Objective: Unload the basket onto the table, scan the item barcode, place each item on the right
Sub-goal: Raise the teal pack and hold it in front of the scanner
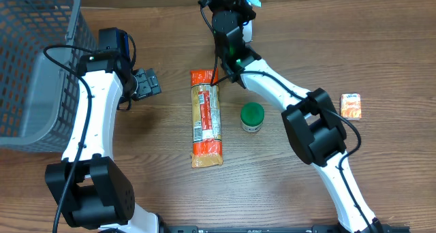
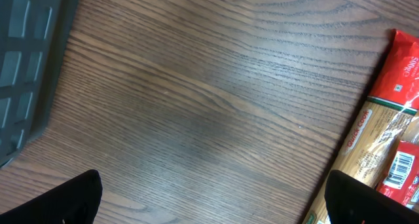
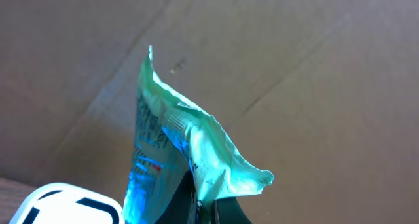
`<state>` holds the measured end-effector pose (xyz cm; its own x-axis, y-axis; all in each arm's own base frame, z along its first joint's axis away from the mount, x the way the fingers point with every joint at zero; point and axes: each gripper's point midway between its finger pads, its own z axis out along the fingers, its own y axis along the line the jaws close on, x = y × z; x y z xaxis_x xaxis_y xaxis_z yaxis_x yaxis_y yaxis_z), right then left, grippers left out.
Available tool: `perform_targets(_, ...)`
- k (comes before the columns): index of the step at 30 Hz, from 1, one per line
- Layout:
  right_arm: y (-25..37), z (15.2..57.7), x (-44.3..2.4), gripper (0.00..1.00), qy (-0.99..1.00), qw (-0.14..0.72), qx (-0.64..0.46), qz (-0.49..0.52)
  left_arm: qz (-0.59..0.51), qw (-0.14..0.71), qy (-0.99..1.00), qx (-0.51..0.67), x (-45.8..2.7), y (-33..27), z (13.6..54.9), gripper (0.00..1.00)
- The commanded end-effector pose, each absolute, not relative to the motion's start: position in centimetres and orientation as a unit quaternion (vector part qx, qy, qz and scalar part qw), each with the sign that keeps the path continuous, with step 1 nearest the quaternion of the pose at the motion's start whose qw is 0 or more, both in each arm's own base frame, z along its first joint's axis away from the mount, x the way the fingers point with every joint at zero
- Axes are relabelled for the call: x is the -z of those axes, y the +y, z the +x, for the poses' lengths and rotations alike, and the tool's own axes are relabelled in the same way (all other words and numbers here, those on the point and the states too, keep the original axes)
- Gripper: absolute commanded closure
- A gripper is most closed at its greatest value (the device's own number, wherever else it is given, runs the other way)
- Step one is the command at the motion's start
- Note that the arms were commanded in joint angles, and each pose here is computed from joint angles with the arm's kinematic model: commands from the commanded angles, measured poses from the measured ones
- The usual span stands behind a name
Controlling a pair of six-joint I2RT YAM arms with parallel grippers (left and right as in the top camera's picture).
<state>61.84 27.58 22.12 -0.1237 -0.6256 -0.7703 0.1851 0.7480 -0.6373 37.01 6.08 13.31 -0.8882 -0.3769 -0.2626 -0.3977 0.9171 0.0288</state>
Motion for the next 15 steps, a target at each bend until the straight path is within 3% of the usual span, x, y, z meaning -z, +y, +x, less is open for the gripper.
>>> perform_targets(1,26.8,62.0,-22.8,0.96,0.669,0.659,0.322,-0.121,-0.19,0.135,0.971,-0.046,-13.8,6.3,37.2,0.0)
perform_targets(15,29.1,62.9,-18.3,0.96,0.671,0.664,0.284,-0.169,-0.19,0.134,0.972,-0.046,-13.8,6.3,37.2,0.0)
